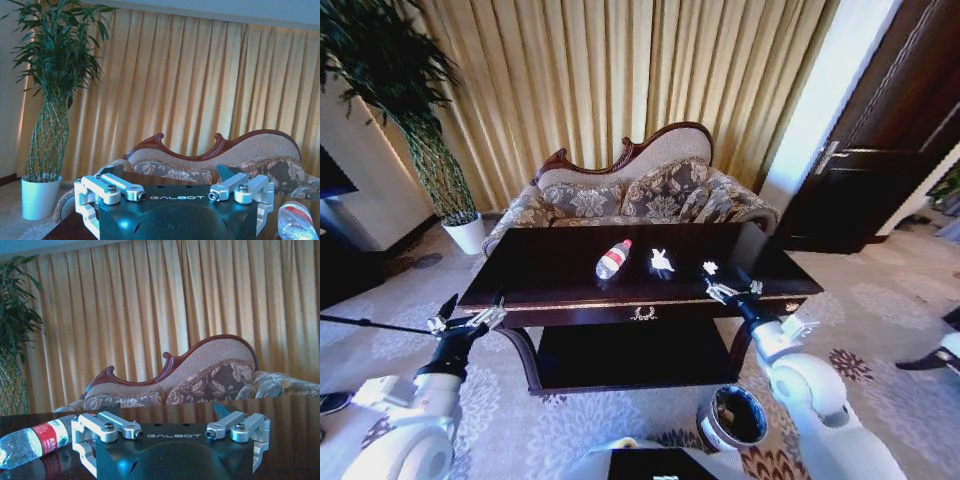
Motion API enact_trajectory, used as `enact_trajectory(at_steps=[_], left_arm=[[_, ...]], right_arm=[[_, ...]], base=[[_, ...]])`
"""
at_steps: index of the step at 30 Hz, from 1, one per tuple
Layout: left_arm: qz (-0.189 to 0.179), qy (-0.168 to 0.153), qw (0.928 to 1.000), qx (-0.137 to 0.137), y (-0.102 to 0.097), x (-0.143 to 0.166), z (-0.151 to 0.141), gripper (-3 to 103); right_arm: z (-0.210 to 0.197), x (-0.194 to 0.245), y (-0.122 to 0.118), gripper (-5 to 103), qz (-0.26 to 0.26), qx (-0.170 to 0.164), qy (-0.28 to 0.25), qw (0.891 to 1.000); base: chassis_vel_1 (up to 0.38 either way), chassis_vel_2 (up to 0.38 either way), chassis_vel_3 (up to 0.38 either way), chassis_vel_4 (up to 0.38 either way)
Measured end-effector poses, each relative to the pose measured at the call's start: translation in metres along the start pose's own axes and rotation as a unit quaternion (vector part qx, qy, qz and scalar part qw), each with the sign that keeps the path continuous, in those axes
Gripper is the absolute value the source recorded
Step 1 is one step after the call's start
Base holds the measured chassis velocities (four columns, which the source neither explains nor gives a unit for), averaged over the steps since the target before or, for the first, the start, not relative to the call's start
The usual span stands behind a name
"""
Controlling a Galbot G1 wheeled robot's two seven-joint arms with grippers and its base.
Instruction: Move to the front of the table and place the trash on the table into the trash bin.
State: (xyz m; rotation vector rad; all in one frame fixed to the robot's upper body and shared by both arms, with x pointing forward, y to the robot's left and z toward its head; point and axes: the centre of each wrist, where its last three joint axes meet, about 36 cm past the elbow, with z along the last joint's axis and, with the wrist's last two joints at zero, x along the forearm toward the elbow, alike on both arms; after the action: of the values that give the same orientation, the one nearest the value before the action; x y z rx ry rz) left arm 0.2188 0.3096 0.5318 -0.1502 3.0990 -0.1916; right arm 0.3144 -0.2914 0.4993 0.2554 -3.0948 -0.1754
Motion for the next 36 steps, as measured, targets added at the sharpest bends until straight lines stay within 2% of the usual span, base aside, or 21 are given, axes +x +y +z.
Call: enact_trajectory(at_steps=[6,18,25,36], left_arm=[[0.0,0.002,1.0,0.0,0.0,0.001,0.0,100],[-0.008,0.005,0.9999,-0.003,0.001,0.003,0.001,100],[-0.019,0.005,0.9998,-0.003,0.002,0.005,0.002,100],[-0.022,0.004,0.9997,0.002,0.001,0.005,0.003,100]], right_arm=[[0.003,-0.016,-0.007,100,0.016,0.004,0.019,1.0],[-0.003,-0.069,-0.022,100,0.036,0.037,0.098,0.994],[-0.012,-0.099,-0.029,100,0.048,0.038,0.139,0.988],[-0.021,-0.131,-0.031,100,0.063,0.044,0.171,0.982]], base=[[0.0,0.0,0.0,0.0],[0.0,0.0,0.0,0.0],[0.0,0.0,0.0,0.0],[0.0,0.0,0.0,0.0]])
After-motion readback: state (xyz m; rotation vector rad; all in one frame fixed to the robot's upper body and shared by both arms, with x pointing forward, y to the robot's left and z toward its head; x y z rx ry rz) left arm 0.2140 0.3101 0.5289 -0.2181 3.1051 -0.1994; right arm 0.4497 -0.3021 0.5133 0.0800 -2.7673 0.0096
